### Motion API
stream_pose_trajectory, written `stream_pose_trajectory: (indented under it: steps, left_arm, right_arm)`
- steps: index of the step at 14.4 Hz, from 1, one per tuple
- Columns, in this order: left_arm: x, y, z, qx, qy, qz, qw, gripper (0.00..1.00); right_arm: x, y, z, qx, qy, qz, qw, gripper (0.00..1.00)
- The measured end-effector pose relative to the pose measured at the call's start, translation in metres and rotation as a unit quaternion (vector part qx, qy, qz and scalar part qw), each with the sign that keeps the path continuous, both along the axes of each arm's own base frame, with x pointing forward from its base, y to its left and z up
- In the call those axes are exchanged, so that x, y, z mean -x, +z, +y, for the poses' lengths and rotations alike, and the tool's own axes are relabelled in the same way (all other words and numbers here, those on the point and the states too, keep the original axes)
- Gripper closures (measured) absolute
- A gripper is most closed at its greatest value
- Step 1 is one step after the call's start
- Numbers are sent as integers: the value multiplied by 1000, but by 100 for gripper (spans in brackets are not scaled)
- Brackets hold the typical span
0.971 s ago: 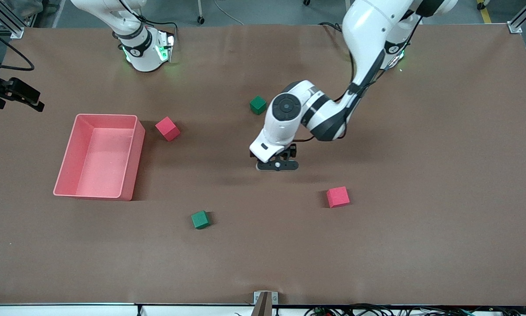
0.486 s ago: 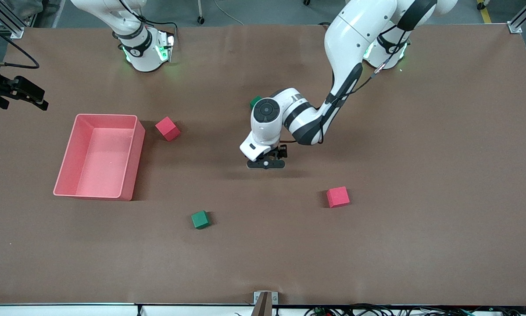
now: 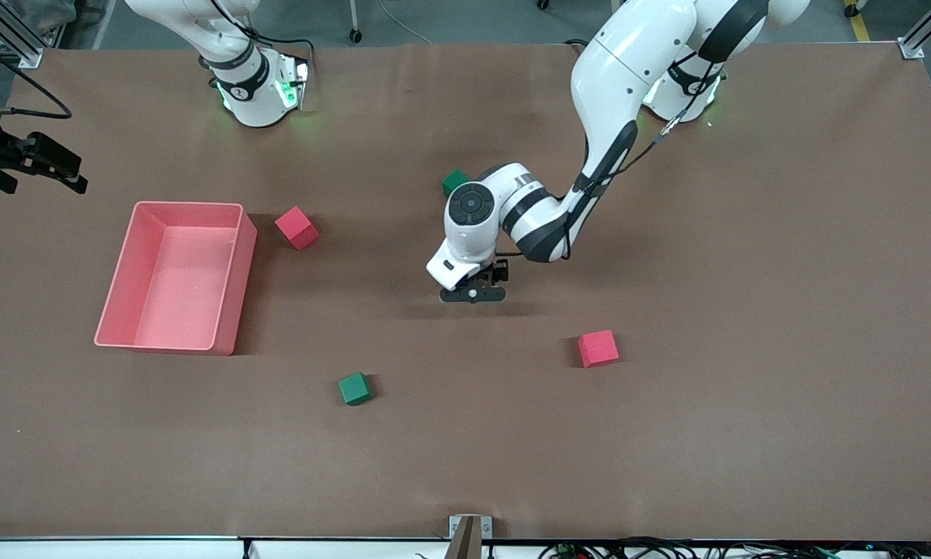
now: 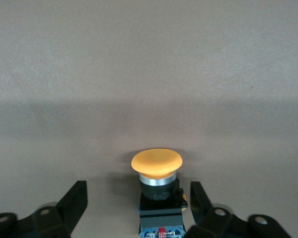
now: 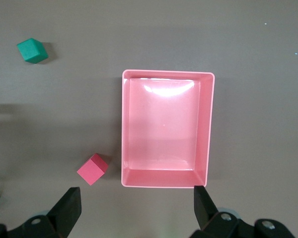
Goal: Place and upright button with both arms
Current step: 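Lower the left gripper onto the button and close on its base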
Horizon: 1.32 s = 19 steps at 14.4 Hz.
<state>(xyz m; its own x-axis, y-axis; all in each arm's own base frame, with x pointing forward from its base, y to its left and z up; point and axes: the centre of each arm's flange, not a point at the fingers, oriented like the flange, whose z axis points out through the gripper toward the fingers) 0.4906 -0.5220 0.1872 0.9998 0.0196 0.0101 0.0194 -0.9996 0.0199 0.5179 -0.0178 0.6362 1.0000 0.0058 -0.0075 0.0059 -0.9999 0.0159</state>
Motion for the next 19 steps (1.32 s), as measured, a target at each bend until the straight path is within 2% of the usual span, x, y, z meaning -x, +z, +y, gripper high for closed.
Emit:
stream_pose_trajectory:
  steps: [1,3,7,10,11,12,13,15,19]
  left_arm:
    - [0,0,0,1,1,-1,1000,22]
    - [0,-2,0,1,2,0,1000,25]
    - [0,-6,0,1,3,1,1000,26]
    - [-1,-5,-1,3,11,0,1000,28]
    - [-2,-4,-2,4,17,-1,1000,35]
    - [-3,-4,-3,5,21,-2,1000,40]
    - [-4,-4,-3,6,24,-3,1000,40]
    - [-3,-4,-6,7,23,-3,1000,51]
    - [0,-4,-8,7,22,-3,1000,59]
  right_arm:
    - [0,0,4,0,4,0,1000,0]
    - [0,0,10,0,10,1,1000,0]
    - [0,-4,14,0,27,4,1000,0]
    - [-2,-2,12,0,34,-3,999,0]
    - [-2,-2,9,1,36,-3,999,0]
    - [-1,-2,6,2,37,-3,999,0]
    - [-1,-1,2,2,37,-4,999,0]
    - [0,0,-10,2,52,-4,999,0]
    - [1,2,-17,1,62,-6,998,0]
